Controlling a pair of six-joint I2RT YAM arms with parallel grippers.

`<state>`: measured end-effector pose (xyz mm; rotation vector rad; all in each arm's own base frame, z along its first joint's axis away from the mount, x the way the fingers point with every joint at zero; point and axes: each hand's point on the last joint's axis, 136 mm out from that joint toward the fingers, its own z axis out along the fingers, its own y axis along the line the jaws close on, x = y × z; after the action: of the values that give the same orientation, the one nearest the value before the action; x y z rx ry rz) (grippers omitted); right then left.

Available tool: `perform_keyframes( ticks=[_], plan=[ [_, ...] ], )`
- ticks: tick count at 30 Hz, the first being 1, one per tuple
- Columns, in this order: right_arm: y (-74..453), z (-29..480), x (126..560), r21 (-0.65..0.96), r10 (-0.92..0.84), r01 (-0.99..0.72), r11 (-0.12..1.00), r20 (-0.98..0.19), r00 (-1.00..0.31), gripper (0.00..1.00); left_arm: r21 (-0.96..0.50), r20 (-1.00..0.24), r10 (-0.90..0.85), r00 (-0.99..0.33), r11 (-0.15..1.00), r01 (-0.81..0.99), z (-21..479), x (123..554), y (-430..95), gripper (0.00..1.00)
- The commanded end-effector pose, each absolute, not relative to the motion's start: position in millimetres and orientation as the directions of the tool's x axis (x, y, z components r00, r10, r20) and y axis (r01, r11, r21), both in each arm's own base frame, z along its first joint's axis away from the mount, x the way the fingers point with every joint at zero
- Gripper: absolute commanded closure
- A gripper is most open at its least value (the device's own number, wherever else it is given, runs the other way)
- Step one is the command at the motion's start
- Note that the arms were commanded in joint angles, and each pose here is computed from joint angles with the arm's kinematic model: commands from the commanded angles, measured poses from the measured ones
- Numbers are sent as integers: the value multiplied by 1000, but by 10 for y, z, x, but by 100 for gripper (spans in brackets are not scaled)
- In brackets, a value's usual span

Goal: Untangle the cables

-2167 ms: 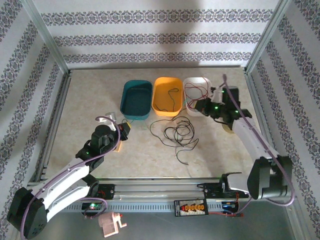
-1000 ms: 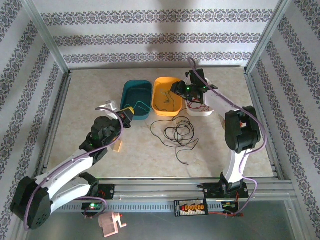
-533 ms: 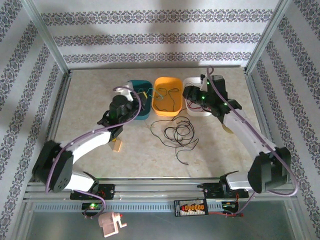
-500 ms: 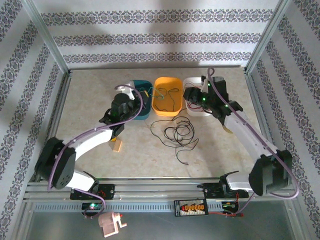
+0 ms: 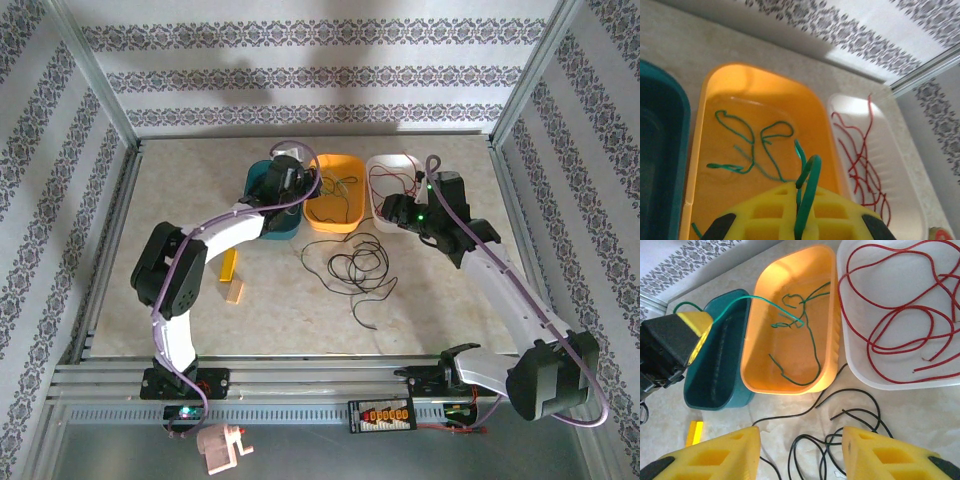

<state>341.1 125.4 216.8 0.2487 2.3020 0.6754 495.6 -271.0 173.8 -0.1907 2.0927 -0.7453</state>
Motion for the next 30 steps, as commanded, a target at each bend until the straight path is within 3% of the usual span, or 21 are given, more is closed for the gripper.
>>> perform_keyframes(
  ticks=[1,11,26,27,30],
  plan=[
    [1184,2163,3392,512,352,-3,859,-595,-723,53,-535,-660,-326,-676,836,119,1557,4913,-2814,100],
    [1135,2225,3379,497,348,-1,868,-611,-711,53,-537,-579,-262,-773,835,119,1083,4990,-3079,100],
    [1134,2192,3369,495,348,5,869,-602,-719,53,-559,-539,-249,-805,820,121,876,5058,-3234,100],
    [1135,2197,3369,495,348,5,869,-603,-718,53,-570,-539,-254,-803,812,125,904,5064,-3249,99],
    [1139,2204,3370,498,348,2,867,-603,-718,53,-602,-543,-267,-796,785,147,1040,5071,-3309,72]
  ],
)
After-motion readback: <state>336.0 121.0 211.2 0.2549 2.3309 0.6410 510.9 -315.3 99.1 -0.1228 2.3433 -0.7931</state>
